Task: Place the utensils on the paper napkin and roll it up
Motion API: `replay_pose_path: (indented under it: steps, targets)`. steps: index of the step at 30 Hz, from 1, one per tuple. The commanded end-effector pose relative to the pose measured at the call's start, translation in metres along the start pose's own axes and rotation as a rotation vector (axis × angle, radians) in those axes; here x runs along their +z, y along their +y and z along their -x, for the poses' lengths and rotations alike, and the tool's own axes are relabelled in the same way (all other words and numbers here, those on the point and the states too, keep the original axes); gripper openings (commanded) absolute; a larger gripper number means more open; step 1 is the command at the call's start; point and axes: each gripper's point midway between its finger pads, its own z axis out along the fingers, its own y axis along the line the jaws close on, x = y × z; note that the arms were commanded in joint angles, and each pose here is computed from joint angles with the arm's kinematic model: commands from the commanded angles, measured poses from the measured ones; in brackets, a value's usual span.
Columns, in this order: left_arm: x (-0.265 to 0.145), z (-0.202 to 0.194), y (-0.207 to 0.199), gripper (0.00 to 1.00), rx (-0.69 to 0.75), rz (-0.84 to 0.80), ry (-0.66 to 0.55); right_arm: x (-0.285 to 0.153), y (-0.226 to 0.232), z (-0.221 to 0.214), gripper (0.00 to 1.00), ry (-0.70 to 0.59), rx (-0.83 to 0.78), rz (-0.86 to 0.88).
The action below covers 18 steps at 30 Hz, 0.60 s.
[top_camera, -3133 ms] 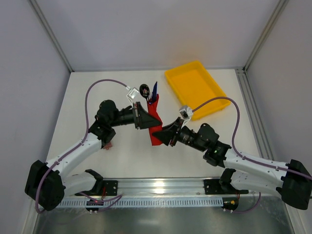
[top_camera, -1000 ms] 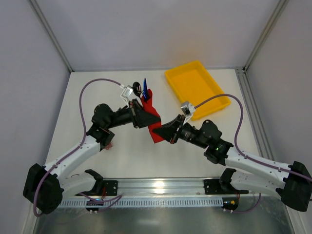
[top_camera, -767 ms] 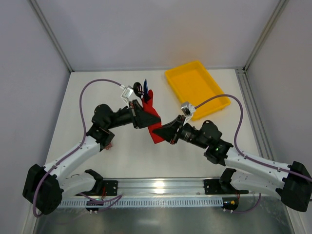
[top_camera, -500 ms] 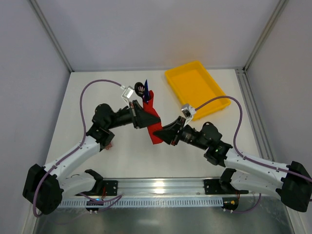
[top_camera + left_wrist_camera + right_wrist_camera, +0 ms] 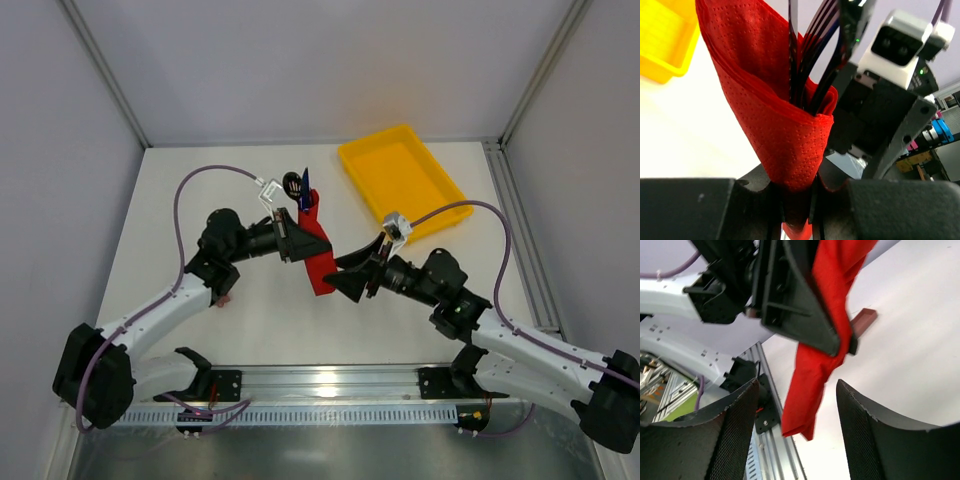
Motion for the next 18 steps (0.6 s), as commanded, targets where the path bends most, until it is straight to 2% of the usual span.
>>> replay_pose_path:
  steps: [1, 4, 5, 7, 8, 9, 11, 12, 14, 18]
  targets:
    - [0.005, 0.022, -0.015, 0.00, 0.084, -0.046, -0.049, 0.002, -0.009, 0.027, 0.65, -0.018, -0.018, -0.014]
    - [0.014, 0.027, -0.003, 0.00, 0.070, -0.006, -0.032, -0.006, -0.029, 0.030, 0.65, 0.002, 0.026, -0.046]
    - [0.019, 0.022, 0.012, 0.00, 0.031, 0.040, -0.003, -0.010, -0.031, 0.029, 0.65, 0.013, 0.028, -0.051]
    - [0.030, 0.034, 0.017, 0.00, 0.034, 0.060, -0.002, -0.022, -0.049, 0.033, 0.65, 0.011, 0.037, -0.145]
    - [0.034, 0.038, 0.020, 0.00, 0.029, 0.071, -0.005, -0.027, -0.067, 0.047, 0.65, -0.041, 0.037, -0.262]
    - [0.041, 0.037, 0.035, 0.00, 0.002, 0.098, 0.003, -0.037, -0.088, 0.037, 0.65, -0.007, 0.090, -0.390]
    - [0.054, 0.053, 0.042, 0.00, -0.012, 0.121, -0.030, -0.059, -0.130, 0.052, 0.65, -0.056, 0.160, -0.675]
    - [0.062, 0.050, 0.061, 0.00, -0.048, 0.155, -0.017, -0.085, -0.162, 0.043, 0.65, -0.047, 0.197, -0.888]
    - [0.078, 0.066, 0.069, 0.00, -0.075, 0.167, -0.035, -0.102, -0.192, 0.049, 0.65, -0.075, 0.296, -1.038]
    - [0.109, 0.082, 0.103, 0.00, -0.148, 0.193, -0.070, -0.125, -0.236, 0.046, 0.65, -0.120, 0.431, -1.192]
